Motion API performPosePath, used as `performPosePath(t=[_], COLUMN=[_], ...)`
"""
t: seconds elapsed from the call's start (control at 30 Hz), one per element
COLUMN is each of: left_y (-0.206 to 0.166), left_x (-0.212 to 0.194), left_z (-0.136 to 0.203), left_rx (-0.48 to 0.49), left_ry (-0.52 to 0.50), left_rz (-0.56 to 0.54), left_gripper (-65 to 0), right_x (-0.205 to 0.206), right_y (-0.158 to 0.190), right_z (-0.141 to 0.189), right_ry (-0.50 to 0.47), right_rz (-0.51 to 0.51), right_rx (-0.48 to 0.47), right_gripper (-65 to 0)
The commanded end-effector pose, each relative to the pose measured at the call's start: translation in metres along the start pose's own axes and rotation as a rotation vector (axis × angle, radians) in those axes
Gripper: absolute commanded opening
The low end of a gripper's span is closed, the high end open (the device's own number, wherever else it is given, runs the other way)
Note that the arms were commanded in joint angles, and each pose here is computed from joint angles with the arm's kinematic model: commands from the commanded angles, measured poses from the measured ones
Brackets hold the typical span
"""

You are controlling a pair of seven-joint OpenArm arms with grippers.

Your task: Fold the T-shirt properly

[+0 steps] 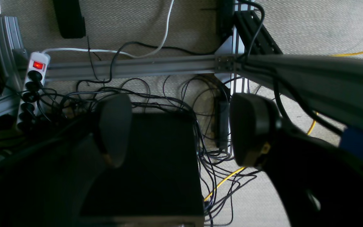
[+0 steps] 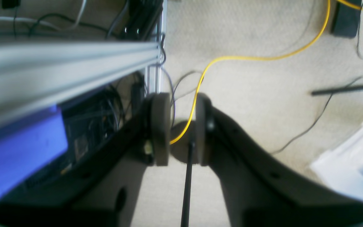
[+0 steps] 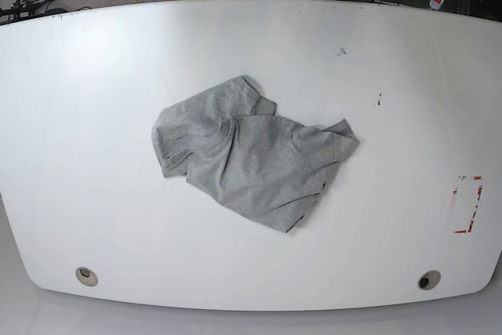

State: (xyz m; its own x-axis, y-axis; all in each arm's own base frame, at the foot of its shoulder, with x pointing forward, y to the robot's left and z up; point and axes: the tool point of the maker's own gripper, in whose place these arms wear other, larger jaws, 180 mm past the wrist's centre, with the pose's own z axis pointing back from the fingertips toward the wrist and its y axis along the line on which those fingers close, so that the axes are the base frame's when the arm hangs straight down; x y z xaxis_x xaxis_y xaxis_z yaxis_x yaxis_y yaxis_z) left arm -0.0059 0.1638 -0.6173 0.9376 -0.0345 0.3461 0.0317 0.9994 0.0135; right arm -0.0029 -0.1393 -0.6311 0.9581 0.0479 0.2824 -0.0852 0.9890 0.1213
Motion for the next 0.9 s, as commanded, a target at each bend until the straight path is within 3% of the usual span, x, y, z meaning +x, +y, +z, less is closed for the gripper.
performPosePath(t=[0.0, 0.37, 0.57, 0.87], left_y=[0.002, 0.003, 0.002, -0.001], left_x=[-0.012, -0.039, -0.036, -0.04], left_z=[0.012, 0.055, 0.082, 0.125], left_rx=[0.001, -0.001, -0.002, -0.01], left_ry=[0.002, -0.003, -0.042, -0.065], left_rz=[-0.007, -0.034, -0.052, -0.074], left_gripper=[-20.4, -20.4, -20.4, -20.4], right_x=[-0.003, -0.003, -0.004, -0.016], right_y=[-0.008, -0.022, -0.021, -0.015], right_z=[0.013, 0.052, 0.083, 0.131], right_ry=[-0.039, -0.118, -0.184, -0.226], right_rz=[-0.027, 0.001, -0.08, -0.122], right_rx=[-0.022, -0.064, -0.048, -0.026], right_gripper=[-52.2, -52.2, -52.2, -52.2])
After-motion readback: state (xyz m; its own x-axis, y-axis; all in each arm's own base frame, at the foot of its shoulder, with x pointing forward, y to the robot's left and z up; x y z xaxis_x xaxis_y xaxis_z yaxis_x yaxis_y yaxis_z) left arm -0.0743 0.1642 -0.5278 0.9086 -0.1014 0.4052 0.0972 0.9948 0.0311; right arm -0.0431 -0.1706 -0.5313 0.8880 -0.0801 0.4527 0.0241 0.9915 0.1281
